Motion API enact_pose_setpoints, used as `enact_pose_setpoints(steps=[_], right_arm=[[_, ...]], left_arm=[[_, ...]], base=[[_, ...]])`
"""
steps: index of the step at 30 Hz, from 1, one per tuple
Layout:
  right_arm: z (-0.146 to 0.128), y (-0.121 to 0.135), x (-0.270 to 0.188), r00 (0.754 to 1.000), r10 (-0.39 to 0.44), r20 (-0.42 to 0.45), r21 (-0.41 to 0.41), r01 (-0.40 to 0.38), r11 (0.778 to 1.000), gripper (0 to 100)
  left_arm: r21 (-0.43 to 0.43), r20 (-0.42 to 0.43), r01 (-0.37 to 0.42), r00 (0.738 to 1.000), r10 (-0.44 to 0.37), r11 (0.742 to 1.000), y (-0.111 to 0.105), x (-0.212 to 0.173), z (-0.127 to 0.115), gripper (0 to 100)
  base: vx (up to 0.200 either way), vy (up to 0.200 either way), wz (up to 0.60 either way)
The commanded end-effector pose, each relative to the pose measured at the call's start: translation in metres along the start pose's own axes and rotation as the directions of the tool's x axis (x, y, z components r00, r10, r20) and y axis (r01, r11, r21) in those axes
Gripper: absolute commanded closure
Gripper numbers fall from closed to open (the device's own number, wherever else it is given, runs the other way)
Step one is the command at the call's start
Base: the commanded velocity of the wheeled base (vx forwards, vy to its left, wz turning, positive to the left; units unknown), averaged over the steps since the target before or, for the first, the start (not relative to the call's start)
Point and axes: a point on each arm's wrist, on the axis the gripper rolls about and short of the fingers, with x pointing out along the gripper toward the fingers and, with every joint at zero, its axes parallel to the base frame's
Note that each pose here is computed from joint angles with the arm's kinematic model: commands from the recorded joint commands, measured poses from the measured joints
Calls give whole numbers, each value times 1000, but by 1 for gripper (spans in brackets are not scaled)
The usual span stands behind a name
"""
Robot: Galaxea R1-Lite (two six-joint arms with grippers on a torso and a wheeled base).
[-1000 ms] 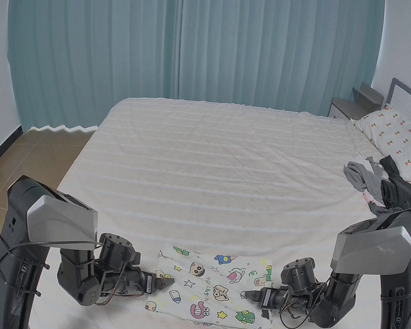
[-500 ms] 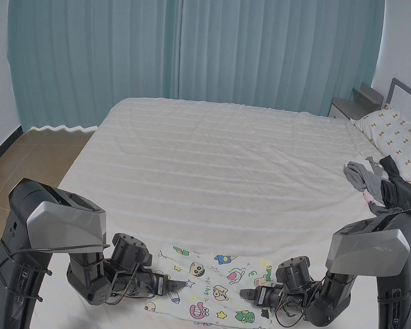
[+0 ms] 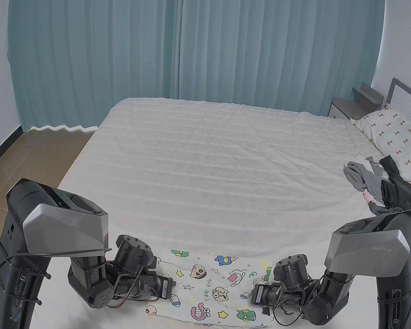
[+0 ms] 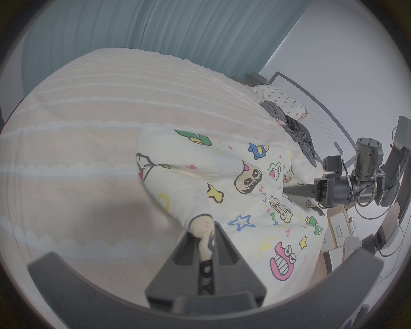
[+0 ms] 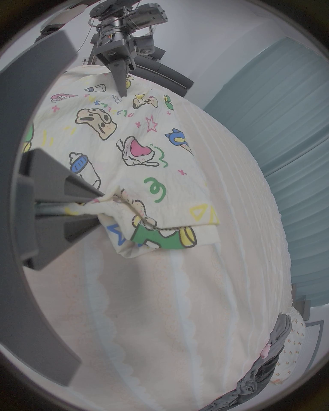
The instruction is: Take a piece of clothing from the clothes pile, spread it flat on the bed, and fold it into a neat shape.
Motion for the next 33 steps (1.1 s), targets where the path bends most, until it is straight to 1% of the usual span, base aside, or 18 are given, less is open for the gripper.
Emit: enact_pose_setpoints(steps=[1, 5, 6, 7, 9, 10, 12, 16, 18, 25, 33], right_arm=[[7, 3, -9, 999, 13, 31, 22, -14, 1000, 100], [12, 3, -17, 998, 24, 55, 33, -26, 999, 100], [12, 3, -20, 998, 27, 58, 35, -29, 999, 100], [12, 3, -22, 998, 29, 62, 38, -31, 999, 100], [16, 6, -29, 995, 47, 84, 52, -51, 997, 100], [18, 10, -34, 993, 69, 92, 64, -75, 995, 100], [18, 16, -42, 991, 107, 84, 65, -113, 991, 100], [17, 19, -45, 990, 118, 83, 57, -123, 991, 100], [17, 19, -45, 989, 119, 82, 57, -124, 991, 100], [17, 19, -50, 989, 120, 85, 60, -125, 990, 100], [20, 19, -58, 987, 126, 100, 63, -132, 989, 100]], left_arm=[[5, 27, 13, 1000, -13, 1000, -8, -13, 11, 100], [-27, 35, 13, 999, -12, 1000, -11, -19, 15, 100], [-56, 44, 18, 999, -15, 998, -13, -21, 16, 100], [-64, 50, 19, 999, -16, 998, -14, -23, 18, 100], [-71, 55, 22, 998, -18, 997, -16, -26, 21, 100], [-73, 60, 23, 998, -19, 997, -16, -28, 22, 100], [-78, 65, 27, 998, -22, 997, -18, -30, 23, 100], [-75, 67, 32, 997, -27, 997, -21, -32, 23, 100], [-82, 61, 33, 998, -28, 996, -22, -35, 21, 100], [-66, 53, 55, 997, -52, 996, -33, -44, 16, 100], [-67, 44, 82, 996, -79, 994, -45, -45, 13, 100]], base=[[0, 0, 0], [0, 0, 0], [0, 0, 0], [0, 0, 0], [0, 0, 0], [0, 0, 0], [0, 0, 0], [0, 0, 0], [0, -200, 0], [0, -200, 0], [0, -200, 0]])
